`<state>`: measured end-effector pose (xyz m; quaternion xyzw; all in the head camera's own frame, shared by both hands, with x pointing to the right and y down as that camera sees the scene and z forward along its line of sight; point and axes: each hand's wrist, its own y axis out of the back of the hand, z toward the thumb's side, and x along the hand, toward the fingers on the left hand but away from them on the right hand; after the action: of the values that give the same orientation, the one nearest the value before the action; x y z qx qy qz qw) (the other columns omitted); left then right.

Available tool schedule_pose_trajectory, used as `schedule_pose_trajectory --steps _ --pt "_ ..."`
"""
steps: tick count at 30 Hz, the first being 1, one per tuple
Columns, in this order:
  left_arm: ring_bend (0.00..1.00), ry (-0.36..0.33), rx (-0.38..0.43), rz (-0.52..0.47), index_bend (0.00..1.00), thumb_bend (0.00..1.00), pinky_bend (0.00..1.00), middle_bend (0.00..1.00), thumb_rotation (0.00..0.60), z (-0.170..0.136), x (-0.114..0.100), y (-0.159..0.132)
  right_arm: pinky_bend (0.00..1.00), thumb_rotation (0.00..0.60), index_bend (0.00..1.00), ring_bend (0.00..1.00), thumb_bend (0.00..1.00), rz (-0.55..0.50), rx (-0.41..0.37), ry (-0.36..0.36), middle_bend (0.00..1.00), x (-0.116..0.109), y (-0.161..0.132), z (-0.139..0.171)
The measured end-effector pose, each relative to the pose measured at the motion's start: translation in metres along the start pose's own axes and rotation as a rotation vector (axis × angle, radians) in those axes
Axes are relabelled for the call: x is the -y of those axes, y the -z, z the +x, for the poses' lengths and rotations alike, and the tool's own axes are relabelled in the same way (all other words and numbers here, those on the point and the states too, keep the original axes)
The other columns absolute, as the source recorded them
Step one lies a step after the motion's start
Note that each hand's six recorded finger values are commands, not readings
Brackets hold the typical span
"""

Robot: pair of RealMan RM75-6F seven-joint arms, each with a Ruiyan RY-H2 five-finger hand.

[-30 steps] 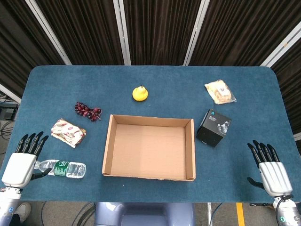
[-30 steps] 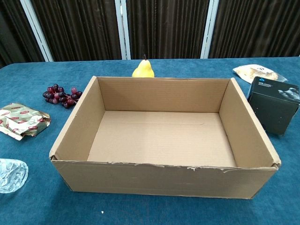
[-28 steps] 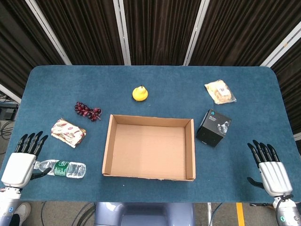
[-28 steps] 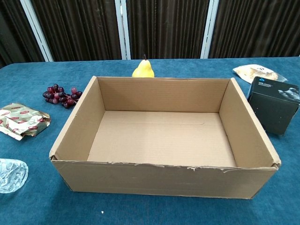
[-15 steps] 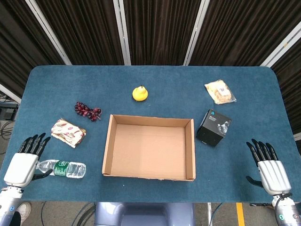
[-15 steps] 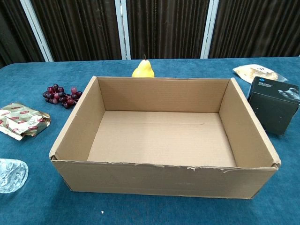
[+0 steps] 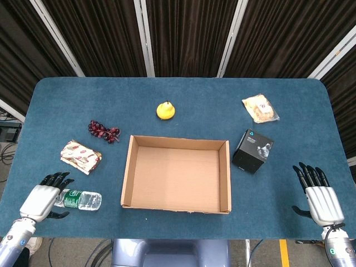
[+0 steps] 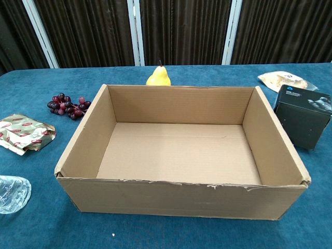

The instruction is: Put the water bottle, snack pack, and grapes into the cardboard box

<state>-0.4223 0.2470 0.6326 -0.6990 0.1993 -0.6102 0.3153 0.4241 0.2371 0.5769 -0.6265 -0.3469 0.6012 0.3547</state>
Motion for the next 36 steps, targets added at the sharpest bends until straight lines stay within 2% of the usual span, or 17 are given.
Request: schedule_pose_trajectory --steps 6,8,10,11,13,16,19,21,27,32,36 --pt "0.14 0.056 0.024 0.056 0.26 0.00 0.20 0.14 0.559 0.021 0.015 -0.008 0.00 0.600 0.00 0.00 0.02 -0.003 0.014 -0.003 0.00 0.000 0.003 -0.003" --pt "0.20 0.061 0.032 0.073 0.30 0.00 0.25 0.19 0.557 0.026 0.018 -0.012 0.00 0.600 0.00 0.00 0.02 -0.005 0.018 -0.003 0.00 0.000 0.004 -0.004" --pt "0.29 0.066 0.042 0.089 0.38 0.03 0.36 0.30 0.562 0.031 0.021 -0.016 0.00 0.600 0.00 0.00 0.02 -0.009 0.022 -0.002 0.00 0.000 0.005 -0.004" --pt "0.33 0.069 0.046 0.095 0.43 0.06 0.40 0.34 0.571 0.033 0.023 -0.018 0.00 0.600 0.00 0.00 0.02 -0.009 0.025 -0.002 0.00 0.000 0.006 -0.005" --pt "0.44 0.070 0.057 0.110 0.58 0.17 0.50 0.47 0.596 0.036 0.025 -0.023 0.00 0.600 0.00 0.00 0.02 -0.011 0.028 -0.004 0.00 0.000 0.007 -0.005" --pt "0.54 0.048 0.064 0.119 0.76 0.33 0.59 0.61 0.600 0.038 0.024 -0.026 0.00 0.600 0.00 0.00 0.02 -0.009 0.030 -0.005 0.00 -0.001 0.008 -0.006" --pt "0.61 -0.003 0.065 0.117 0.86 0.44 0.65 0.69 0.600 0.038 0.017 -0.029 0.00 0.600 0.00 0.00 0.02 -0.010 0.032 -0.006 0.00 -0.002 0.009 -0.006" --pt "0.62 -0.057 0.063 0.105 0.88 0.47 0.67 0.71 0.600 0.036 0.010 -0.031 0.00 0.600 0.00 0.00 0.02 -0.011 0.033 -0.007 0.00 -0.002 0.009 -0.006" --pt "0.62 -0.214 0.088 0.043 0.89 0.49 0.67 0.72 0.600 0.022 -0.015 -0.036 0.00 0.600 0.00 0.00 0.02 -0.013 0.034 -0.012 0.00 0.000 0.009 -0.004" --pt "0.62 -0.231 0.158 -0.037 0.90 0.49 0.67 0.73 0.600 0.003 -0.031 -0.046 0.00 0.600 0.00 0.00 0.02 -0.022 0.030 -0.006 0.00 -0.002 0.009 -0.003" --pt "0.62 -0.254 0.260 -0.132 0.90 0.54 0.67 0.73 0.600 -0.013 -0.062 -0.066 0.00 0.600 0.00 0.00 0.02 -0.031 0.018 0.006 0.00 -0.006 0.007 -0.001"
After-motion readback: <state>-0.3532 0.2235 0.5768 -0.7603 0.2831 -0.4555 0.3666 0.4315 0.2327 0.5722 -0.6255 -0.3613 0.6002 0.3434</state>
